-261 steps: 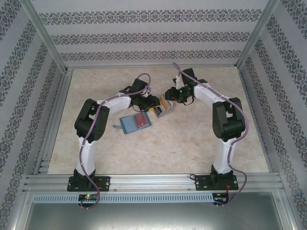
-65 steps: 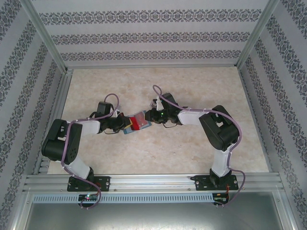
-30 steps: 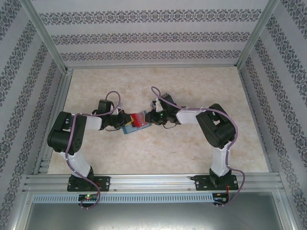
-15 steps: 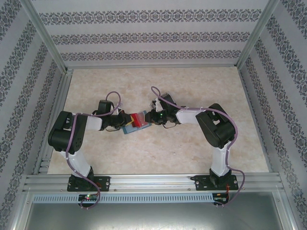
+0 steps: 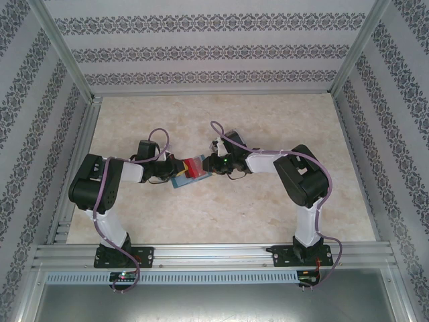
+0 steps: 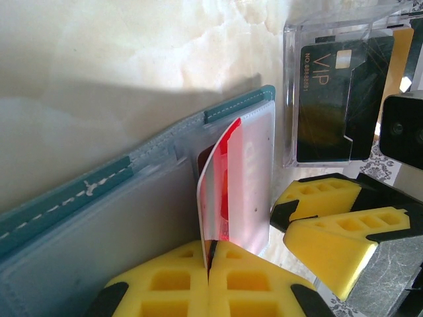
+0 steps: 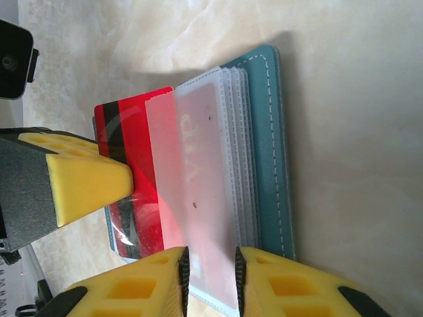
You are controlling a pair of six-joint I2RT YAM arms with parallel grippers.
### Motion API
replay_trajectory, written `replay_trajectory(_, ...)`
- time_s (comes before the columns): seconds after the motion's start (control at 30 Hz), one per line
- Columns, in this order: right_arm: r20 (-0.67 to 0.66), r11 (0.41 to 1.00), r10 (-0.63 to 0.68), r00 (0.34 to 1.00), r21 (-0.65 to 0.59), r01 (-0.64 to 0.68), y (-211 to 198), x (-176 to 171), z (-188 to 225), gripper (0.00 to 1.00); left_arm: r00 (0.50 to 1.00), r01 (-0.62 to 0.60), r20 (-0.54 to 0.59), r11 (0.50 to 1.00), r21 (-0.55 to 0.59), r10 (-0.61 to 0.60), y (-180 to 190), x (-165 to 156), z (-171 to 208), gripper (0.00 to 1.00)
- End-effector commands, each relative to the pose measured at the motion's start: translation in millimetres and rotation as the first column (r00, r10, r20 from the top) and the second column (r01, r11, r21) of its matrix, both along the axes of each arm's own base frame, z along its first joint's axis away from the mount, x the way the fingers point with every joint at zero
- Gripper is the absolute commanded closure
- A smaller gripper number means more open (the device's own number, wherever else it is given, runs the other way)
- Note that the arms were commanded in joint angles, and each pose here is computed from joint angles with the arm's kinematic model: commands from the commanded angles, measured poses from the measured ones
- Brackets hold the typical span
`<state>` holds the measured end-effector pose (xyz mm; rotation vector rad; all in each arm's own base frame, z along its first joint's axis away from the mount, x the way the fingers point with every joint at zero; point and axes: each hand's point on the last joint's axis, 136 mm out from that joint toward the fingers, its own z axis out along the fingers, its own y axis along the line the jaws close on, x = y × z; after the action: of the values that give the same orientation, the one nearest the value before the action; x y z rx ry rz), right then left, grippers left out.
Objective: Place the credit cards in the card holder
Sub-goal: Insert the credit card into the card slot.
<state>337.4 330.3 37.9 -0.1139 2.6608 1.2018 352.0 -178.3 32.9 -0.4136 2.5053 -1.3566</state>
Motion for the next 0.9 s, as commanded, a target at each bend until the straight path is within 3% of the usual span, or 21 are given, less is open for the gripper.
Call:
replay_trajectory(0.0, -0.012, 1.0, 0.025, 1.0, -0.006, -0.025, 4.4, -1.5, -5.6, 0.71, 0.995, -0.003, -0.096, 0.999, 0.048, 0.008, 2.2, -19.5, -20.4, 1.0)
replay_trajectory(0.5, -0.015, 1.0, 0.022, 1.0, -0.011, -0.022, 2.6, -4.0, -7.7, 0.71, 0.992, 0.001, -0.124, 0.999, 0.046, 0.005, 3.1, -30.3, -27.1, 1.0)
replay_trajectory(0.87, -0.017, 1.0, 0.022, 1.0, -0.017, -0.023, 1.8, -4.6, -8.9, 0.71, 0.995, 0.002, -0.104, 1.0, 0.024, 0.0, -6.9, -12.7, -26.0, 1.0)
